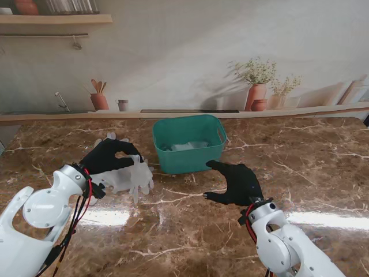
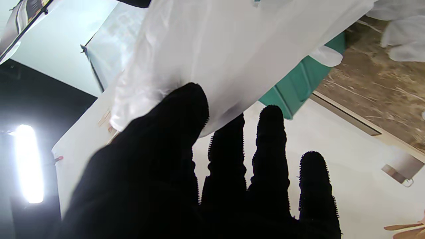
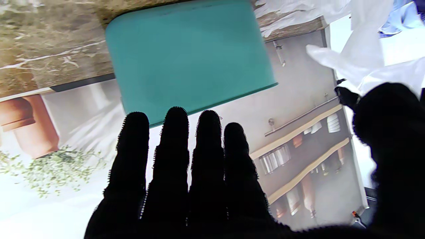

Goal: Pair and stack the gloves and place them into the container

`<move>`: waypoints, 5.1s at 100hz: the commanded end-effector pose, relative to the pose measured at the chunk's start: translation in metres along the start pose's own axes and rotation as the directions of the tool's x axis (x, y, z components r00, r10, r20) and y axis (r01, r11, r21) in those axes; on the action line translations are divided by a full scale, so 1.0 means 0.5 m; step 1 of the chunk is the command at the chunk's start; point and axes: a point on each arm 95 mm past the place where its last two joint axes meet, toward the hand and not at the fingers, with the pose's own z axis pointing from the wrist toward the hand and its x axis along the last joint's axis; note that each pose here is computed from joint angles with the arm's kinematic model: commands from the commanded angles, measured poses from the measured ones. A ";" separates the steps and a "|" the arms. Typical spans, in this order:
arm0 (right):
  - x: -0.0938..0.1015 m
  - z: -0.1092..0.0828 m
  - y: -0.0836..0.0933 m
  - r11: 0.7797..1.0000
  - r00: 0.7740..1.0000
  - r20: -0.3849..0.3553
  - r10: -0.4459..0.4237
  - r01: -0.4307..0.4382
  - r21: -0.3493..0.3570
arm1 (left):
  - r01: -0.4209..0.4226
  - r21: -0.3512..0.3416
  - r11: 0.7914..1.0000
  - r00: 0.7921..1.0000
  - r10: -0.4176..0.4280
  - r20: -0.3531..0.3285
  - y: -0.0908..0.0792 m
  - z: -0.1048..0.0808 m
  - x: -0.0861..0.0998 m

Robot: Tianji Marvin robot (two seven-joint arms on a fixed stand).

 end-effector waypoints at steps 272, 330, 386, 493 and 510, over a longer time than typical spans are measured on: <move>0.160 -0.049 -0.008 0.851 0.928 -0.161 0.335 -0.372 -0.371 | 0.363 -0.030 0.931 0.931 -0.364 -0.038 0.179 -0.024 0.097; 0.161 -0.154 0.015 0.868 0.869 -0.132 0.477 -0.490 -0.087 | 0.327 -0.293 0.898 0.926 -0.367 -0.092 0.189 -0.096 0.131; 0.112 -0.094 -0.065 0.806 0.805 0.163 0.571 -0.587 0.078 | 0.358 -0.356 0.863 0.933 -0.347 0.099 0.246 -0.042 0.033; 0.006 0.084 -0.181 0.975 0.934 0.310 0.178 -0.210 0.073 | -0.178 -0.202 0.963 0.969 0.208 0.135 0.332 0.147 -0.046; -0.004 0.090 -0.186 0.983 0.937 0.322 0.132 -0.166 0.082 | -0.202 -0.214 0.956 0.960 0.236 0.147 0.335 0.146 -0.050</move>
